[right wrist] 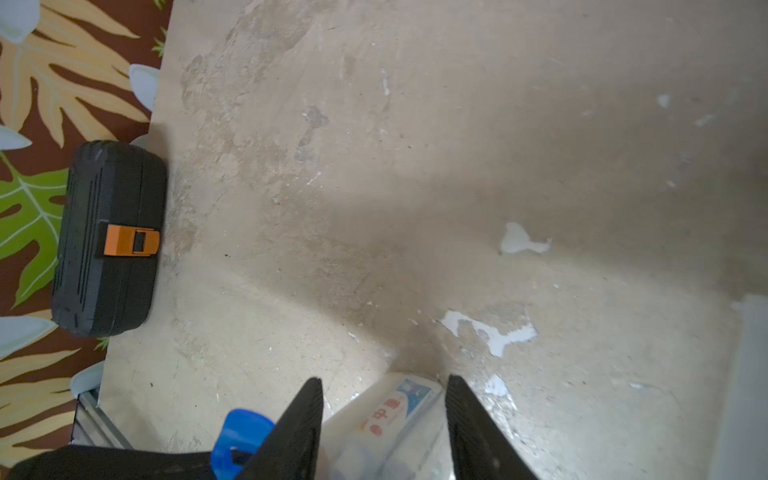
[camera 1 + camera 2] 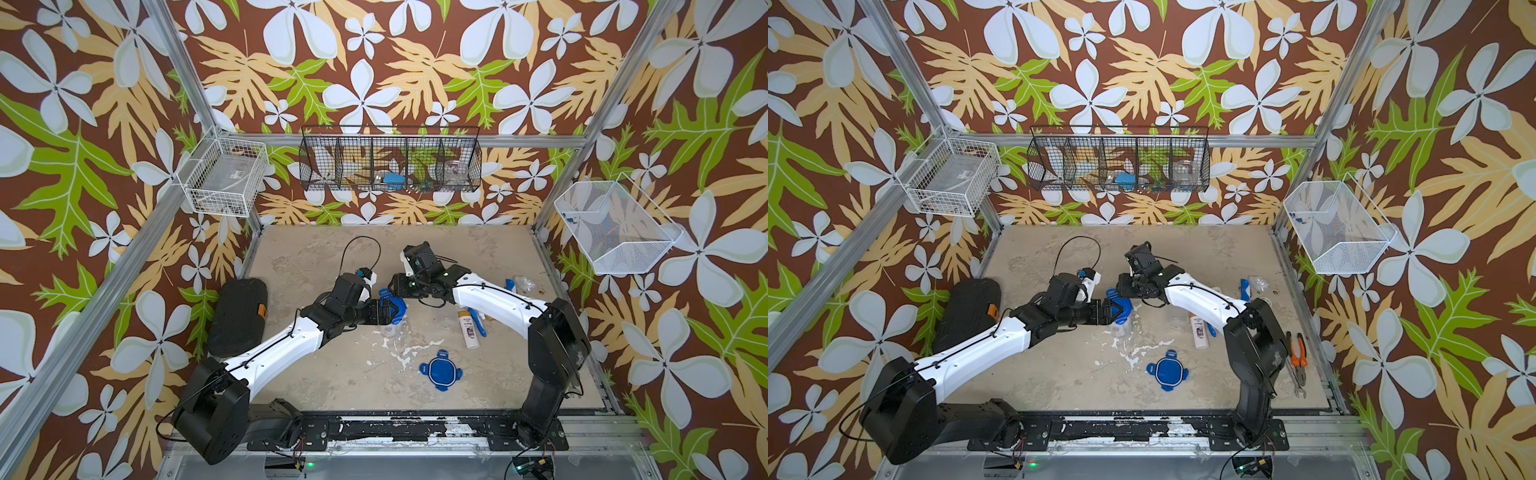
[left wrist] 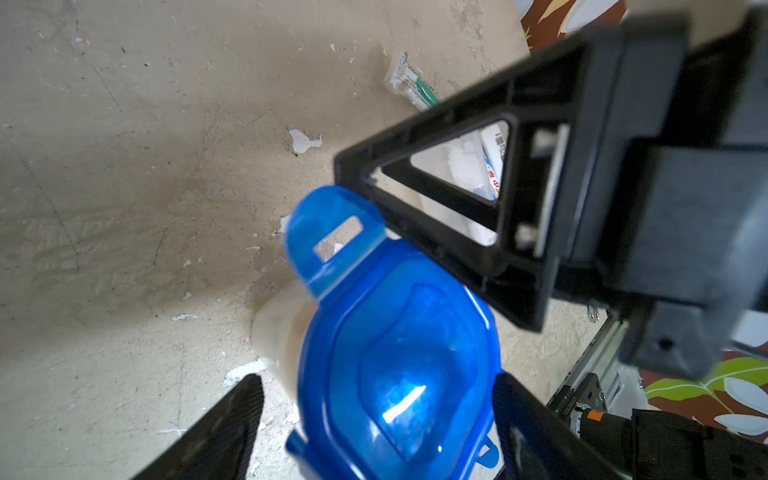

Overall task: Take out toiletry kits
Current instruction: Adjust the container at the center of the board, then unfasten the latch on the container.

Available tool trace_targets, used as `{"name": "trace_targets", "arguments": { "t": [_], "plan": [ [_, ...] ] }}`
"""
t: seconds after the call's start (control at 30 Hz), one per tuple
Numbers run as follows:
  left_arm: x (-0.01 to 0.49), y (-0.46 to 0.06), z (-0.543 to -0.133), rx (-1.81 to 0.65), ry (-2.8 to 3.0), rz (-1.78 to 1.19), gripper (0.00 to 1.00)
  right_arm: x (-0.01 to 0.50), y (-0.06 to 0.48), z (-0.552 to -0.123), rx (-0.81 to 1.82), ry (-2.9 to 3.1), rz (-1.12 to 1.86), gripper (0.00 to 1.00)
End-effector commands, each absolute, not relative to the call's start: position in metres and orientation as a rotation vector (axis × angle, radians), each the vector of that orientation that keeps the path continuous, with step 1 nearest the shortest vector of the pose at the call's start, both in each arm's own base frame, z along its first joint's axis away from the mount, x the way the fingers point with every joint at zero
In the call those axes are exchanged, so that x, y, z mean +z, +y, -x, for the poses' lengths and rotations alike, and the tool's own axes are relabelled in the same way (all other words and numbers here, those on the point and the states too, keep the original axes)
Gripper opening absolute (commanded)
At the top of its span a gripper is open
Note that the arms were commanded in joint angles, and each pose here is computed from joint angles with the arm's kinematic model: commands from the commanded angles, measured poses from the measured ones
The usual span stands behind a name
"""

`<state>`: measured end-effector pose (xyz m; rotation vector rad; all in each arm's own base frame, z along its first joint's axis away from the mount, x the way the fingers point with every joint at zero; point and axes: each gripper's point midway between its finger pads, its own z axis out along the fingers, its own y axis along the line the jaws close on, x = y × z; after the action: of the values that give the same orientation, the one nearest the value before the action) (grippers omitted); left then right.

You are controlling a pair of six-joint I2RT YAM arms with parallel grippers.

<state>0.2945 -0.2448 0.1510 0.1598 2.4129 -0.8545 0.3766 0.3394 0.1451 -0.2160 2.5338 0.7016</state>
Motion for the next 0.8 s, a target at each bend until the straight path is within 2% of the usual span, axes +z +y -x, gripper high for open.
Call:
{"name": "trace_targets", "arguments": {
  "t": [0.0,0.13,0.27,0.37,0.53,0.77],
  "plan": [
    [0.151,-0.243,-0.3,-0.82,2.406,-0.162,0.88,0.142,0.343,-0.378,0.653,2.562,0.292,0.51],
    [0.151,-0.243,-0.3,-0.816,2.404,-0.16,0.88,0.158,0.329,-0.39,0.609,2.51,0.214,0.5],
    [0.149,-0.241,-0.298,-0.818,2.408,-0.159,0.86,0.187,0.307,-0.394,0.713,2.385,0.049,0.5],
    [0.151,-0.239,-0.296,-0.826,2.395,-0.153,0.85,0.209,0.302,-0.384,0.951,2.241,-0.038,0.51],
    [0.153,-0.235,-0.296,-0.843,2.385,-0.146,0.85,0.213,0.312,-0.358,1.441,2.111,-0.139,0.53],
    [0.144,-0.23,-0.294,-0.821,2.405,-0.151,0.82,0.192,0.318,-0.343,1.673,2.069,-0.254,0.5]
  ]
}}
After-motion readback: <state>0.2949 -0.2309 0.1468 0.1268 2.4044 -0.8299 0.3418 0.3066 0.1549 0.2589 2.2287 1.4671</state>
